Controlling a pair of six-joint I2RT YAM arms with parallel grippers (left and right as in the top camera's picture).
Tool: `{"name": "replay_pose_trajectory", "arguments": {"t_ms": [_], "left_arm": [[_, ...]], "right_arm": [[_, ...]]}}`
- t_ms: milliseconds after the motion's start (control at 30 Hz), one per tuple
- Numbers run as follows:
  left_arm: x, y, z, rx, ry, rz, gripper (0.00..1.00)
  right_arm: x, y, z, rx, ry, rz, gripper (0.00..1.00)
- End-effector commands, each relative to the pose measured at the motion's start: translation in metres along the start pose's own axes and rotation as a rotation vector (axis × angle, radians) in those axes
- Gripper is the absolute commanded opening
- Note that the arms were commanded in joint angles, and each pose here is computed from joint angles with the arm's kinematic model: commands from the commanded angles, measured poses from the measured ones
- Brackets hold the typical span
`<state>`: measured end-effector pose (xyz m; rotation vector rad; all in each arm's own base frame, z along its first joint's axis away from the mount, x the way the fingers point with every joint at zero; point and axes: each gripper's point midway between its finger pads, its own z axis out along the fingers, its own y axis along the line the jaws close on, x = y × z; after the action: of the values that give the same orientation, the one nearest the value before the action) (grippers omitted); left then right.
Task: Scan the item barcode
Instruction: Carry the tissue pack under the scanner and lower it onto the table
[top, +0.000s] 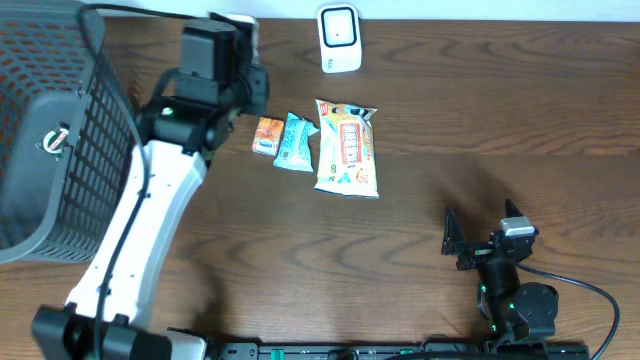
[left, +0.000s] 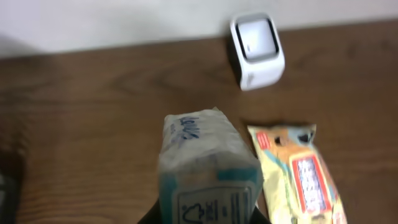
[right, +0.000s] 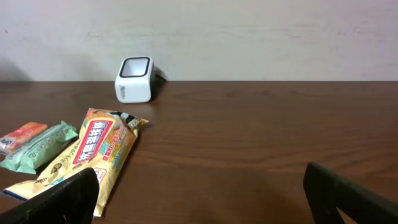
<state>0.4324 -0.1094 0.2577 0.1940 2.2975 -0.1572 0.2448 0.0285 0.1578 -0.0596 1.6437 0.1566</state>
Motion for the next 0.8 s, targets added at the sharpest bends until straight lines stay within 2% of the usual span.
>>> {"name": "replay_pose_trajectory", "arguments": {"t_ms": [0, 167, 367, 733, 767], "left_arm": [[0.014, -0.008, 0.018, 0.008, 0.066, 0.006, 0.08], [0.049, -0.007, 0.057, -0.018, 0.2, 0.009, 0.09], [0.067, 0.069, 0.087, -0.443, 0.248, 0.072, 0.09], [0.134, 0.082, 0.138, -0.488, 0.436, 0.046, 0.09], [0.138, 0.082, 0.141, -0.491, 0.445, 0.036, 0.13]], "right_arm": [[0.0, -0.001, 0.0, 0.003, 0.0, 0.002, 0.99], [0.0, -0.001, 0.0, 0.003, 0.0, 0.002, 0.99], [0.0, -0.001, 0.0, 0.003, 0.0, 0.002, 0.99], [0.0, -0.001, 0.0, 0.003, 0.0, 0.002, 0.99], [0.0, -0.001, 0.0, 0.003, 0.0, 0.002, 0.99]]}}
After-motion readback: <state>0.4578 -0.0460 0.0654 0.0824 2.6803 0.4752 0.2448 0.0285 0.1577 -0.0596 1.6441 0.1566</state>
